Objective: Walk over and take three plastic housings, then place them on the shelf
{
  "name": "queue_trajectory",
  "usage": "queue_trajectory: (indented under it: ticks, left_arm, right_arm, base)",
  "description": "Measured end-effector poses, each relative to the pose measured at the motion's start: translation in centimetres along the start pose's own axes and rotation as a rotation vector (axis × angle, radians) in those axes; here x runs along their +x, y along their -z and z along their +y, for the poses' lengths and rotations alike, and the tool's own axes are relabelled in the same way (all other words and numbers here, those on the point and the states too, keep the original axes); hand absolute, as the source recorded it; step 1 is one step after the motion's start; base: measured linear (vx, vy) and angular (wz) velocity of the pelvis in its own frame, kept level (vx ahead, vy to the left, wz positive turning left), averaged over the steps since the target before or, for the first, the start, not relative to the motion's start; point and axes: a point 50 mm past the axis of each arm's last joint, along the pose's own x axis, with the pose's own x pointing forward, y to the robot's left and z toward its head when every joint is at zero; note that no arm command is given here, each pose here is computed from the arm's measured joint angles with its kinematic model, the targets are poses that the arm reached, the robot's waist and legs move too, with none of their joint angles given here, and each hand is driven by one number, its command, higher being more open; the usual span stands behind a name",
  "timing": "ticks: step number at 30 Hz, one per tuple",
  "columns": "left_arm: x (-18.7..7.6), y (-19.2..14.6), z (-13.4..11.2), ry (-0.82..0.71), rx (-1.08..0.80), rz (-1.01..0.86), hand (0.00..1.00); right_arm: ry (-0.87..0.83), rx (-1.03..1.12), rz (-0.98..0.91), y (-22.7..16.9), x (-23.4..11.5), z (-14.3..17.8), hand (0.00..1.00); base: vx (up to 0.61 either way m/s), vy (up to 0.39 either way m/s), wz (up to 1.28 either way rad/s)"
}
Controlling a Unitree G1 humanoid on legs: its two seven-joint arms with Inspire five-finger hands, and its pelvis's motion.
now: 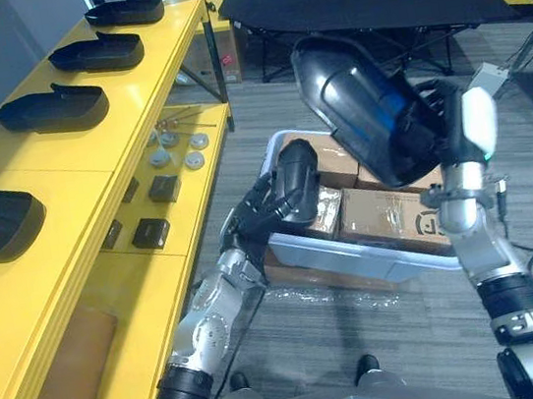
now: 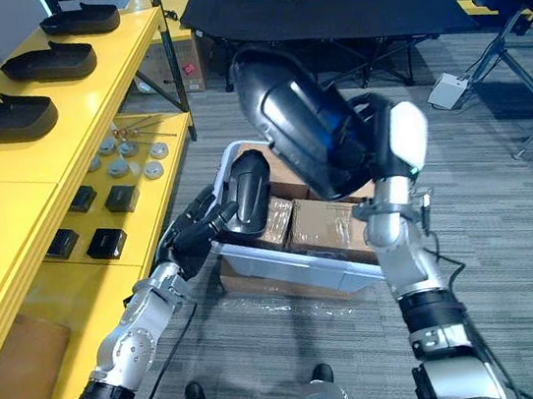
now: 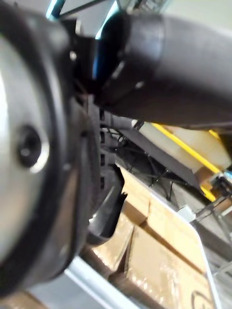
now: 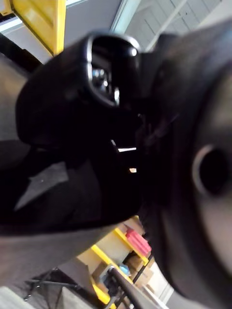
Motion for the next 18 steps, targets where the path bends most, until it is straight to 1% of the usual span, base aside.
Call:
queue_trajectory:
  ticks: [2, 4, 7, 9, 13, 18]
  left_arm:
    - [0.6, 0.1, -1.0, 0.030, -0.004, -0.005, 1.00]
    - [1.3, 0.6, -2.0, 0.057, -0.063, 0.010, 1.00]
    - [1.9, 1.2, -3.0, 0.087, -0.132, 0.044, 1.00]
    - [2.0, 1.6, -2.8, 0.072, -0.161, 0.059, 1.00]
    - [2.0, 2.2, -2.4, 0.044, -0.156, 0.087, 1.00]
    - [2.1, 3.4, -2.9, 0.055, -0.132, 0.169, 1.00]
  right_arm:
    - [-0.043, 0.043, 0.023, -0.1, -1.0, 1.5, 0.00]
    - [-0.124, 0.081, 0.035, -0.6, -2.2, 3.5, 0.00]
    - [-0.202, 0.102, 0.025, -0.9, -3.4, 5.3, 0.00]
    - [-0.216, 0.111, 0.036, -0.9, -3.7, 5.8, 0.00]
    - [-0.243, 0.129, 0.043, -0.9, -4.2, 6.6, 0.00]
    - [-0.280, 0.181, 0.036, -1.9, -5.0, 7.8, 0.00]
  base:
    - [-0.03, 0.005, -0.07]
    - [-0.03, 0.013, -0.07]
    - [-0.01, 0.003, -0.01]
    - [0.00, 0.000, 0.00]
    - [0.00, 0.003, 0.01]
    - [0.01, 0.011, 0.09]
